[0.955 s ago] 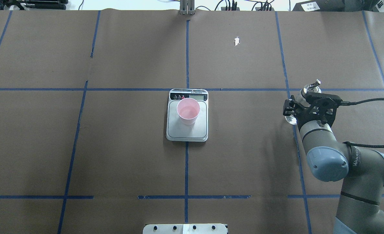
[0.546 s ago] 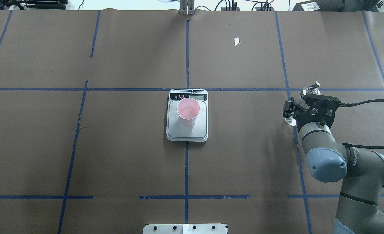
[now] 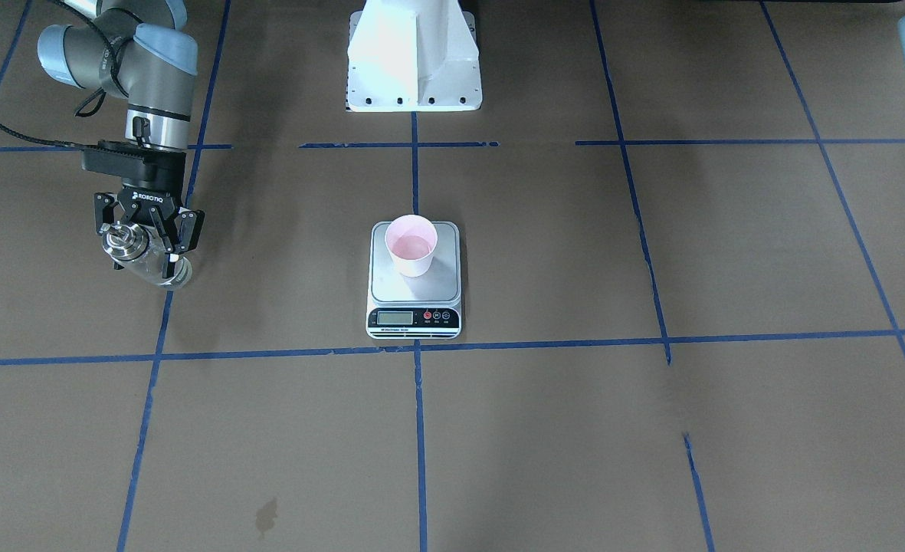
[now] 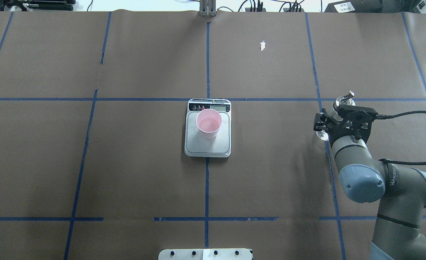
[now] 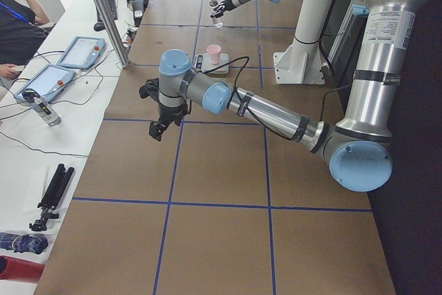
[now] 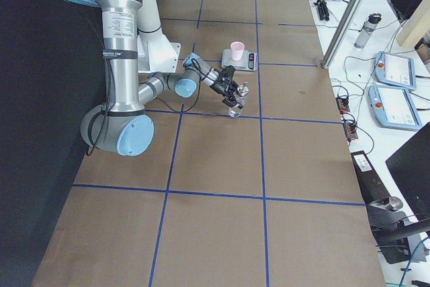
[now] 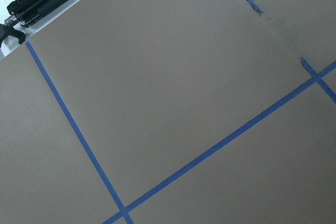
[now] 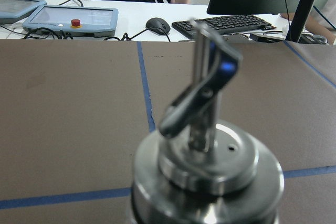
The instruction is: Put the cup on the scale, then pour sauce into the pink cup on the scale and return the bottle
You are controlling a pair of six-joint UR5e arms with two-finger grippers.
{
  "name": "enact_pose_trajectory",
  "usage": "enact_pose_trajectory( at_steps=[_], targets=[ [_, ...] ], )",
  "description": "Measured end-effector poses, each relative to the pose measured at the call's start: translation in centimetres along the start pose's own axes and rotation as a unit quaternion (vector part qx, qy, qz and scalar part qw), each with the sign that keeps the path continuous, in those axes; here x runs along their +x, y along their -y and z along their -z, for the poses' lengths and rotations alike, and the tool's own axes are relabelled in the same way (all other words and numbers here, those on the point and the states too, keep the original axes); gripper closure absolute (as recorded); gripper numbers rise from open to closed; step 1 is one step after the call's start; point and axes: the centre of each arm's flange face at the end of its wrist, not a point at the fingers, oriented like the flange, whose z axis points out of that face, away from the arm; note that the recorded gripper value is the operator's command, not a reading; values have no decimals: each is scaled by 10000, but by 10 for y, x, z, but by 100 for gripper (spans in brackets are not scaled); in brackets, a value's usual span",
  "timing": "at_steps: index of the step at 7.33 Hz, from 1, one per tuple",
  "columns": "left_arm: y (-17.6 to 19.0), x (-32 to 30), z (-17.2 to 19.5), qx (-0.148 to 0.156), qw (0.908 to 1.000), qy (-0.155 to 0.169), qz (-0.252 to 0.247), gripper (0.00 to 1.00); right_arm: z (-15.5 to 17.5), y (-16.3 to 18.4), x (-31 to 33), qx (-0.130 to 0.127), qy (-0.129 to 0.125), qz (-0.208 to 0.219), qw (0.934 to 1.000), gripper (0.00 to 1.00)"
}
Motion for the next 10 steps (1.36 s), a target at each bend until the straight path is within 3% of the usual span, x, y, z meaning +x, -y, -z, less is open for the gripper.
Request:
enact_pose_trajectory(
  at_steps=[2,7,10],
  targets=[
    [0,0,0,4,10000,1,-3,0,0,0,0,-6,-3,3,10000,98],
    [3,1,3,30,10000,8,-17,0,0,1,0,-3,6,-9,10000,69],
    [4,1,3,35,10000,10,-19,0,0,1,1,9,3,-10,10000,57]
  ],
)
